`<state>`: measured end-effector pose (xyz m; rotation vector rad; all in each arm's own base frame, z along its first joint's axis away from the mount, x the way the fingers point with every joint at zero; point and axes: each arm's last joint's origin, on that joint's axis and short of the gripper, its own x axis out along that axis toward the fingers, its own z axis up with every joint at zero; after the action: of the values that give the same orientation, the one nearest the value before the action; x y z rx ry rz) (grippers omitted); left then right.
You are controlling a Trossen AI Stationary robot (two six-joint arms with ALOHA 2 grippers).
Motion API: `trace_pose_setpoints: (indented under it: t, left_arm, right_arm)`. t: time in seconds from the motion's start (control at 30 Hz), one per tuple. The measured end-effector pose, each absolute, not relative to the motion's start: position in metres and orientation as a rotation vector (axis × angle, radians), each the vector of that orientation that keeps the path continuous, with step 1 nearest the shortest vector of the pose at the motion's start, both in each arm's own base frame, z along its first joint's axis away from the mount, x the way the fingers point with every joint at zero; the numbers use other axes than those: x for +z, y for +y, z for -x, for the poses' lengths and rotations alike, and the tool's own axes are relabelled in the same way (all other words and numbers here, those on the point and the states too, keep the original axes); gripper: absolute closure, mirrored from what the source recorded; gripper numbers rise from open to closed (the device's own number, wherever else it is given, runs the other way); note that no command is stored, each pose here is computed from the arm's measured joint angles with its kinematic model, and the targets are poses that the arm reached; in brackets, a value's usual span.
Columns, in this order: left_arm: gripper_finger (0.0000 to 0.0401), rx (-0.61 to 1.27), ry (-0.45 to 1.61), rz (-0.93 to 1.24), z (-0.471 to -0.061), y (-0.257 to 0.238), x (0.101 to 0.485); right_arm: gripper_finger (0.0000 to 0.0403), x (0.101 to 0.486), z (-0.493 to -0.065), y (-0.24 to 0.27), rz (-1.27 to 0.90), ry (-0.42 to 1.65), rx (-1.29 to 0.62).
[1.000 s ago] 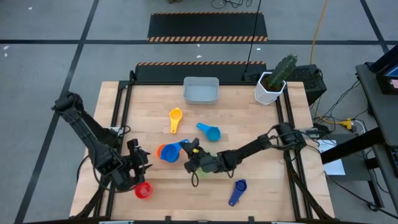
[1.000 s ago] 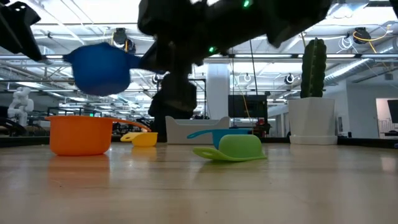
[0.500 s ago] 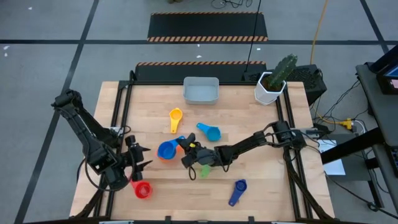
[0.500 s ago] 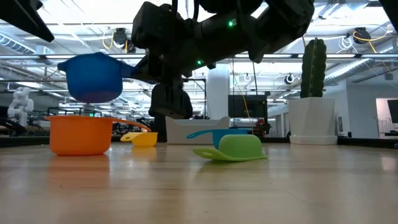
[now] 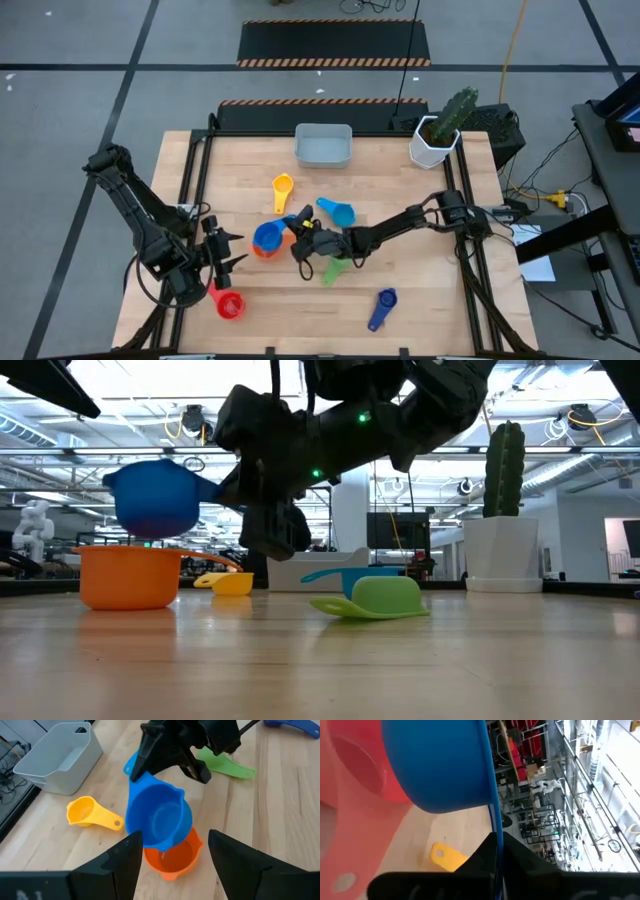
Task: Nest measuring cups in basket
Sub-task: Stack the blue measuring cup into the orange measuring cup
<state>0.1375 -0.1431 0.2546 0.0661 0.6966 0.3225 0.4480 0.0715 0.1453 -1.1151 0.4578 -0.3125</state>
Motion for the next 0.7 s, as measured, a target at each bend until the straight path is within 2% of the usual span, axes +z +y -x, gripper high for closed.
trace_pose_setpoints:
  t: [0.13,0.5,0.7]
  left_arm:
    - [0.0171,0.327,0.694,-0.065,-0.138,-0.143,0.255]
    - [0.0171,0.353,0.694,-0.067,-0.142,-0.138,0.255]
    - [0.0171,0.353,0.694,-0.067,-0.142,-0.139,0.255]
  right_arm:
    - [0.0401,0.143,-0.449,0.069,1.063,0.429,-0.229]
    - [0.04,0.122,-0.46,0.068,1.077,0.468,-0.215]
    - [0.0381,0.12,-0.468,0.069,1.108,0.491,-0.206]
